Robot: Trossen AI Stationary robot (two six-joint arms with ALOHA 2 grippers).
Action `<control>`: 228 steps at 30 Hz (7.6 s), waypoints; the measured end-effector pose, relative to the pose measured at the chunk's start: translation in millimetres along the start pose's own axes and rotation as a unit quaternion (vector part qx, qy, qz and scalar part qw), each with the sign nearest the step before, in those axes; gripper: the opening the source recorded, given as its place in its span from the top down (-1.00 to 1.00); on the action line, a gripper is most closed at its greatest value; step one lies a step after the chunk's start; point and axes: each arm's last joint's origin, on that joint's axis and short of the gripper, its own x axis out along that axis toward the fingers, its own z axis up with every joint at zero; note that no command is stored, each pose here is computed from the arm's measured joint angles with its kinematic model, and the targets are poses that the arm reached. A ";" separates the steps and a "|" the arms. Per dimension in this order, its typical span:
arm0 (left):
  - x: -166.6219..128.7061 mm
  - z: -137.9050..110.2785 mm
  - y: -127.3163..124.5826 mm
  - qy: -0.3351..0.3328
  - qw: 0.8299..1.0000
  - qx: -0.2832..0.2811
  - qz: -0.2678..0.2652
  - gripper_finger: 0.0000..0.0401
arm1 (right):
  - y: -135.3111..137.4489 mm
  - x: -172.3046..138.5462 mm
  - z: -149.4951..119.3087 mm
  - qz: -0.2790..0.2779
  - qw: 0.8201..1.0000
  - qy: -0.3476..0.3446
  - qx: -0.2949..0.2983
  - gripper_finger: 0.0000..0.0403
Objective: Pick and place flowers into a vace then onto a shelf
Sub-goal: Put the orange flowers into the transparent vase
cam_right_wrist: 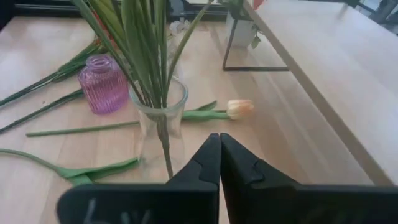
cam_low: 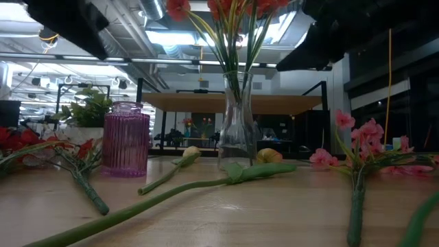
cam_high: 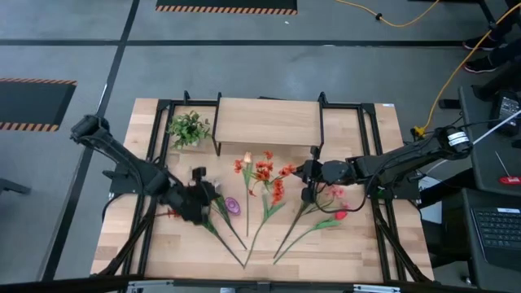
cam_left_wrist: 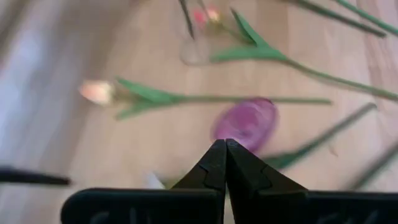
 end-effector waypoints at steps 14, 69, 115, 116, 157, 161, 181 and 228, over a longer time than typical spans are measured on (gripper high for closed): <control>2.3 20.5 -85.0 0.161 0.987 -0.009 -0.013 0.99 | 21.6 -16.9 6.4 0.051 0.998 -0.039 -0.020 0.99; 46.2 -26.6 -98.2 0.213 0.976 0.010 0.043 0.18 | 23.7 -17.6 1.4 0.055 0.998 -0.017 -0.020 0.92; 81.7 -54.6 -107.8 0.282 0.936 0.210 -0.010 0.92 | 23.8 -17.6 1.4 0.056 0.998 -0.016 -0.019 0.92; 80.3 -54.0 -109.1 0.277 0.938 0.206 -0.005 0.93 | 23.8 -17.6 1.4 0.056 0.998 -0.016 -0.019 0.92; 8.4 22.9 -112.4 0.235 0.920 0.288 0.126 0.96 | 23.3 -17.5 -2.4 0.054 0.999 0.003 -0.001 0.92; 5.3 28.0 -112.4 0.218 0.914 0.316 0.134 0.96 | 23.3 -17.5 -2.6 0.054 0.999 0.004 0.003 0.92; 8.6 38.9 -101.6 0.164 0.850 0.450 0.220 0.96 | 34.9 -22.0 8.4 0.164 0.982 -0.031 0.092 0.92; 53.2 48.4 -122.6 0.098 0.745 0.596 0.285 0.96 | 101.3 68.5 7.4 0.220 0.947 -0.098 0.214 0.31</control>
